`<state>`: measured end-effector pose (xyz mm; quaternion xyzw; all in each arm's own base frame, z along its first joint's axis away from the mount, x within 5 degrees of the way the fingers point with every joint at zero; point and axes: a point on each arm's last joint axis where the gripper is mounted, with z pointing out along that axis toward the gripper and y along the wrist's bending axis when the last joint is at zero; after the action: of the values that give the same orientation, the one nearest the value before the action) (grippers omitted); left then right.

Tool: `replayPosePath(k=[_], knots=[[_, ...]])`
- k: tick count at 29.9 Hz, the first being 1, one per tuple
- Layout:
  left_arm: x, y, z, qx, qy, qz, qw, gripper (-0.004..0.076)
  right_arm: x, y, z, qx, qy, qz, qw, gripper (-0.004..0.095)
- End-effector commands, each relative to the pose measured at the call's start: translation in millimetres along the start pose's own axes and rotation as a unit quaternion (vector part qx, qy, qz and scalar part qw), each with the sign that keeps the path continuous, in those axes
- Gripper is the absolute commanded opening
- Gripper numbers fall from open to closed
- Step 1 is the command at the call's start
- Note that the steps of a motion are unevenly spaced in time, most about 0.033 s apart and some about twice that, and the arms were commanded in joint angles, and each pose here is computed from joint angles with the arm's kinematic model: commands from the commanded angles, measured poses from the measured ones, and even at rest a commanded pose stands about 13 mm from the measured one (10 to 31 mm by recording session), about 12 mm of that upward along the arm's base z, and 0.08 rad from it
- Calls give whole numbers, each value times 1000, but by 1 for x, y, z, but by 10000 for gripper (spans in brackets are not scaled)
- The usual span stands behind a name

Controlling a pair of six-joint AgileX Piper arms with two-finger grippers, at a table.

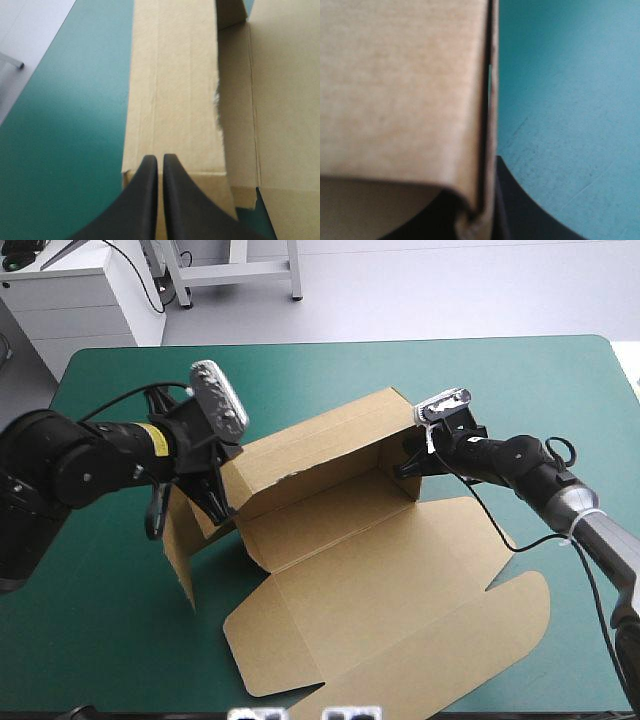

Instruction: Fold the box

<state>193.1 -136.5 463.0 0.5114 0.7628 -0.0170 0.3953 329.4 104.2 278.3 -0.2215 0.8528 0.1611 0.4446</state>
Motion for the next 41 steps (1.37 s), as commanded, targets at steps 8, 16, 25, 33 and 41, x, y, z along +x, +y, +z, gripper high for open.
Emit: replayPosePath(k=[8,16,25,33,41], knots=[[53,72,-36,-90,-12,-231,969,15,-22,4,-28,13,-32,-55,998,-16],[74,88,-46,-125,-4,-282,951,14,-28,9,-56,32,-26,-78,996,-18],[79,90,-47,-143,17,-284,948,-9,-46,9,-80,46,59,-44,996,-18],[79,91,-47,-146,16,-283,948,-9,-66,3,-91,77,127,33,988,-18],[79,91,-47,-147,16,-282,948,-9,-74,-11,-53,78,201,79,973,-18]])
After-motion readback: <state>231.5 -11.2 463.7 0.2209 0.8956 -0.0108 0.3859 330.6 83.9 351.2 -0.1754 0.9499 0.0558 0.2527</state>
